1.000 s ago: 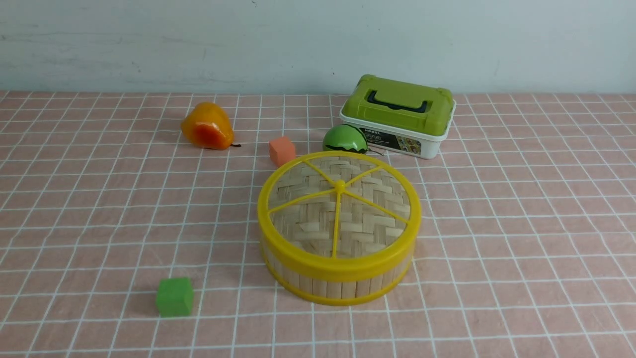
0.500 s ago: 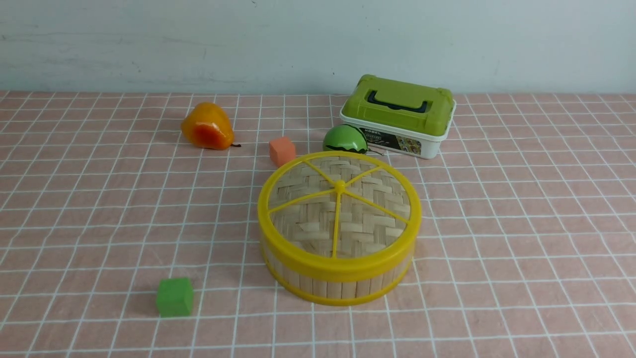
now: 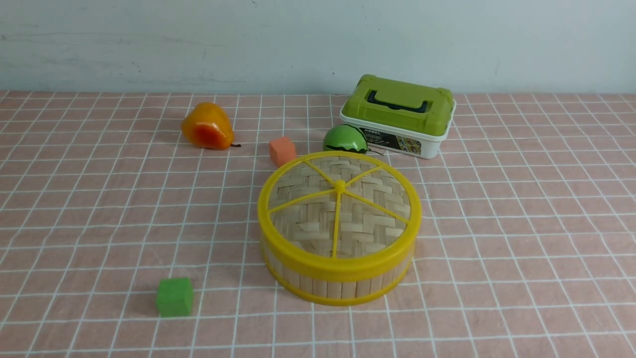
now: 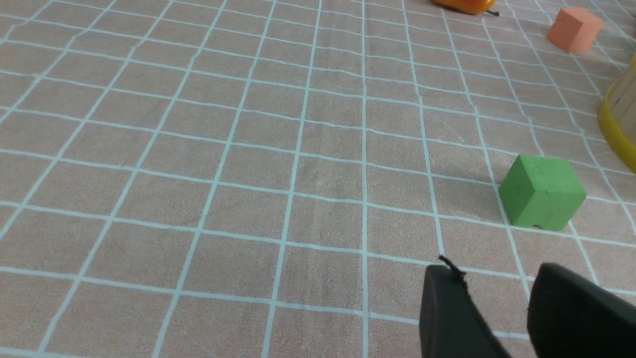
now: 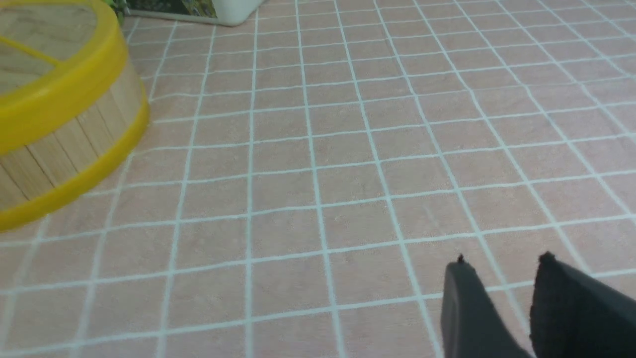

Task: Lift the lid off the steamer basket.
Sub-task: Use the right arm to lift the lid of the steamer

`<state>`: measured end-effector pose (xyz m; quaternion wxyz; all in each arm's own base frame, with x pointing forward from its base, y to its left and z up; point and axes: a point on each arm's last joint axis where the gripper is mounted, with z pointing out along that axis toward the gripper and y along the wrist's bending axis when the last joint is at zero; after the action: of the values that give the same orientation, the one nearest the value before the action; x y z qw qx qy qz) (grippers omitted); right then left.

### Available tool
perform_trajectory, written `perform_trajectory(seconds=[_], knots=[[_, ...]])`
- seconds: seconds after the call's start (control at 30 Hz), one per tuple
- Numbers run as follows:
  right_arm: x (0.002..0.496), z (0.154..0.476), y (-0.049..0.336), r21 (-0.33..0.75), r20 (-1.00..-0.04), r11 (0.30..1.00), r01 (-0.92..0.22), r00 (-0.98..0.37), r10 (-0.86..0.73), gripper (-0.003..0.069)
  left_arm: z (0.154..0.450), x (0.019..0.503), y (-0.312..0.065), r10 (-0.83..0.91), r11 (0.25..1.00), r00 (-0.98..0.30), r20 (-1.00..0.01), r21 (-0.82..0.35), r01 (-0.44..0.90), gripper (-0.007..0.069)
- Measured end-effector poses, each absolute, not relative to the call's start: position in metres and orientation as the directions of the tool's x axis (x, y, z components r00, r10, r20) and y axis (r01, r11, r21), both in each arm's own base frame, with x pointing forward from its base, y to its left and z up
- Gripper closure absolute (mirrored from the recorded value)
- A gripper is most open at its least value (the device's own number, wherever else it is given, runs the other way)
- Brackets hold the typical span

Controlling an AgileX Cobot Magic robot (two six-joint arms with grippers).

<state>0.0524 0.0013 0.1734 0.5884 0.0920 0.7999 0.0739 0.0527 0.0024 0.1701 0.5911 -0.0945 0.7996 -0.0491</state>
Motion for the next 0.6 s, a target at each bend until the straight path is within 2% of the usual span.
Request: perform_trajectory(seconds=[0.03,0.07,0.1,0.17,0.2,0.23,0.27,0.33,0.6], knots=[[0.052,0.173,0.002,0.246,-0.923,0.967,0.061,-0.290,0.253,0.0484,0.170,0.053,0.002,-0.209,0.977,-0.283,-0.936,-0.190,-0.093,0.0386],[0.052,0.174,0.006,0.441,-0.850,0.895,0.075,-0.287,0.443,0.0480,0.170,0.053,0.002,-0.209,0.977,-0.283,-0.936,-0.190,-0.093,0.0386],[0.052,0.175,0.009,0.572,-0.770,0.816,0.085,-0.286,0.570,0.0479,0.170,0.053,0.002,-0.209,0.977,-0.283,-0.936,-0.190,-0.093,0.0386],[0.052,0.175,0.014,0.751,-0.605,0.652,0.105,-0.286,0.743,0.0477,0.170,0.053,0.002,-0.209,0.977,-0.283,-0.936,-0.190,-0.093,0.0386],[0.052,0.176,0.015,0.795,-0.549,0.596,0.111,-0.284,0.786,0.0476,0.170,0.053,0.002,-0.209,0.977,-0.283,-0.936,-0.190,-0.093,0.0386],[0.052,0.177,0.018,0.861,-0.450,0.495,0.116,-0.281,0.848,0.0474,0.170,0.053,0.002,-0.209,0.977,-0.283,-0.936,-0.190,-0.093,0.0386],[0.052,0.177,0.018,0.861,-0.450,0.495,0.116,-0.281,0.848,0.0474,0.170,0.053,0.002,-0.209,0.977,-0.283,-0.936,-0.190,-0.093,0.0386],[0.053,0.180,0.019,0.906,-0.371,0.409,0.109,-0.264,0.890,0.0470,0.170,0.053,0.002,-0.209,0.977,-0.283,-0.936,-0.190,-0.093,0.0386],[0.053,0.180,0.017,0.895,-0.396,0.433,0.108,-0.257,0.882,0.0466,0.170,0.053,0.002,-0.209,0.977,-0.283,-0.936,-0.190,-0.093,0.0386]])
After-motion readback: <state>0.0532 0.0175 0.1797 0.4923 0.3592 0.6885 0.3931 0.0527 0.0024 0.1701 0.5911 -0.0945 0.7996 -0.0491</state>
